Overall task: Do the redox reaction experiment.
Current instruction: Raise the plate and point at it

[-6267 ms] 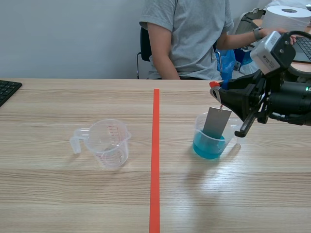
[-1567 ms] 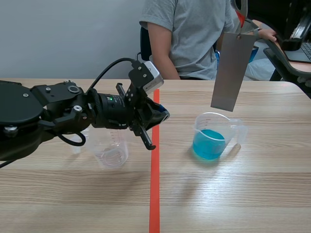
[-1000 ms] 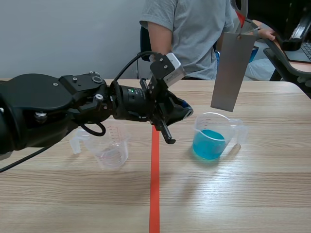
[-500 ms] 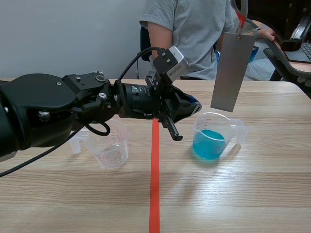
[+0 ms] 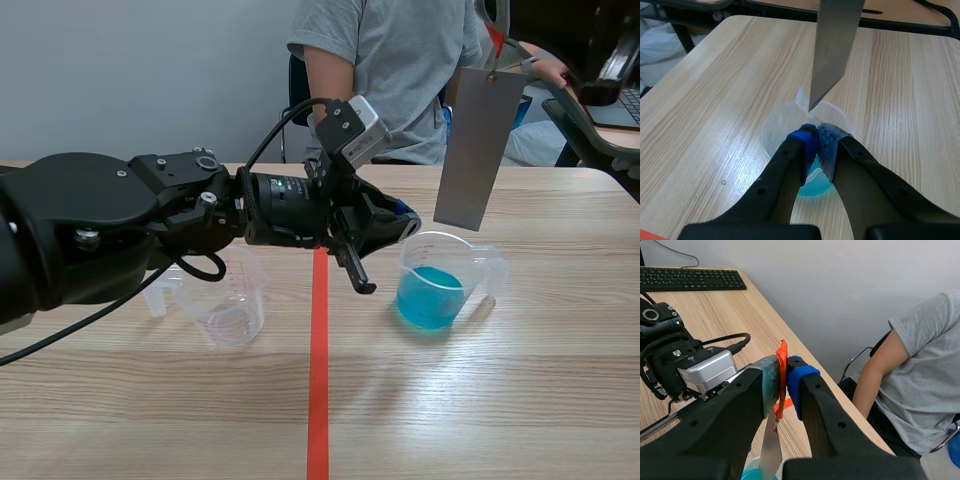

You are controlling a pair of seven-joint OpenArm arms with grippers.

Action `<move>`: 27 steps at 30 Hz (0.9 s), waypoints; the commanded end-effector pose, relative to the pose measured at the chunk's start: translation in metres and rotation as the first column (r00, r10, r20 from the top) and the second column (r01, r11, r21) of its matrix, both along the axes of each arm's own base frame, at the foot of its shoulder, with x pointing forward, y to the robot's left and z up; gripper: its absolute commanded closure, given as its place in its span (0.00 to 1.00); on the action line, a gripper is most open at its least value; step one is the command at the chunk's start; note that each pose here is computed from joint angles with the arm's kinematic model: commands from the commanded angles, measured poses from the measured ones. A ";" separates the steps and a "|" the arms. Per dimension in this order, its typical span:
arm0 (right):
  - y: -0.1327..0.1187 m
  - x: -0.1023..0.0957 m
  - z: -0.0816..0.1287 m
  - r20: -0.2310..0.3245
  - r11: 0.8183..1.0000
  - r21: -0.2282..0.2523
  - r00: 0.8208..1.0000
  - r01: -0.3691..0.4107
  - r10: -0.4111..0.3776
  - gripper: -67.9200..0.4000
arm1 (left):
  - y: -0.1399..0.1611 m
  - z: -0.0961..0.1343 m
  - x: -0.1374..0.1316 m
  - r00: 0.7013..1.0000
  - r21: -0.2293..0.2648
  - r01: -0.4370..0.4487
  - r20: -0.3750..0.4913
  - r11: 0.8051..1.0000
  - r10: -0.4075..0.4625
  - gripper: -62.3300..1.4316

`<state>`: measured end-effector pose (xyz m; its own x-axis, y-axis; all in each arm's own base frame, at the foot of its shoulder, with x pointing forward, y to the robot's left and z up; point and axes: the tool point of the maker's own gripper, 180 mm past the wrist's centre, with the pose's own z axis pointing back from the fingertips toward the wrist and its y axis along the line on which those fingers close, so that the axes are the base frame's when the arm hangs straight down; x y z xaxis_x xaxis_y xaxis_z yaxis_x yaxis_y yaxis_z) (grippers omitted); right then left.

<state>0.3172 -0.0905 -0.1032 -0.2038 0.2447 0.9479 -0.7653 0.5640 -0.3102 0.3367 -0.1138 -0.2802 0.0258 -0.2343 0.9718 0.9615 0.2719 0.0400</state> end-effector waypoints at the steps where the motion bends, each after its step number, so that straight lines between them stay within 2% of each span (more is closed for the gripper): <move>1: -0.002 0.000 0.012 0.035 1.000 0.004 0.999 -0.007 0.007 0.97 | -0.010 0.021 0.003 1.000 -0.055 0.010 0.026 0.998 -0.009 0.91; 27: -0.002 0.000 0.012 0.035 1.000 0.004 0.999 -0.007 0.007 0.97 | -0.003 0.017 0.004 1.000 -0.048 -0.002 0.024 0.999 0.003 0.91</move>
